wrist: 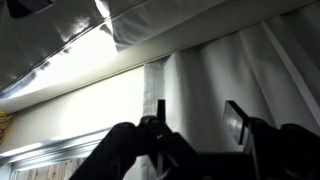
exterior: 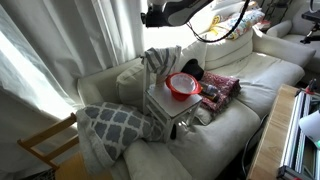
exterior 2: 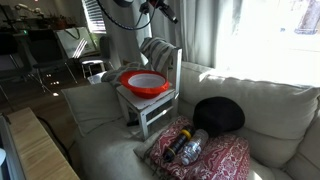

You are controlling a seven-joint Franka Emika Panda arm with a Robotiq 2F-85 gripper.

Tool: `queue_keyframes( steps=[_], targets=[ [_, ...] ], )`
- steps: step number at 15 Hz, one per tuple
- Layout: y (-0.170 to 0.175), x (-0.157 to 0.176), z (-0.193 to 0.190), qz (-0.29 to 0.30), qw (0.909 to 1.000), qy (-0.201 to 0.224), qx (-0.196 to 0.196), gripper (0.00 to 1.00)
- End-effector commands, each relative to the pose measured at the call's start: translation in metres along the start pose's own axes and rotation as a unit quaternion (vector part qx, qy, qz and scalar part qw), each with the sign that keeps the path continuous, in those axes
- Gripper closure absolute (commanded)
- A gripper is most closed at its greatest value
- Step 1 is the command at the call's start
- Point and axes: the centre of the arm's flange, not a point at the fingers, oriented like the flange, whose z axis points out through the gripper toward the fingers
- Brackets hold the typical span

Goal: Hang the striped cloth on the backrest of the wooden chair then flip the orange hat over on the seat

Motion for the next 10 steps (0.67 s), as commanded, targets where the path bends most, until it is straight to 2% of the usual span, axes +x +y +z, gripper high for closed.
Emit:
queue_keyframes(
  steps=[1,2,5,10],
  targets=[
    [0.006,0.009,-0.017,0.011,0.9998,-0.011,-0.015,0.05],
    [0.012,0.018,-0.024,0.009,0.9996,-0.024,-0.014,0.01],
    [0.051,0.051,-0.054,-0.013,0.9964,-0.084,-0.010,0.00],
    [0.132,0.073,-0.092,-0.037,0.9828,-0.175,0.047,0.00]
  ],
)
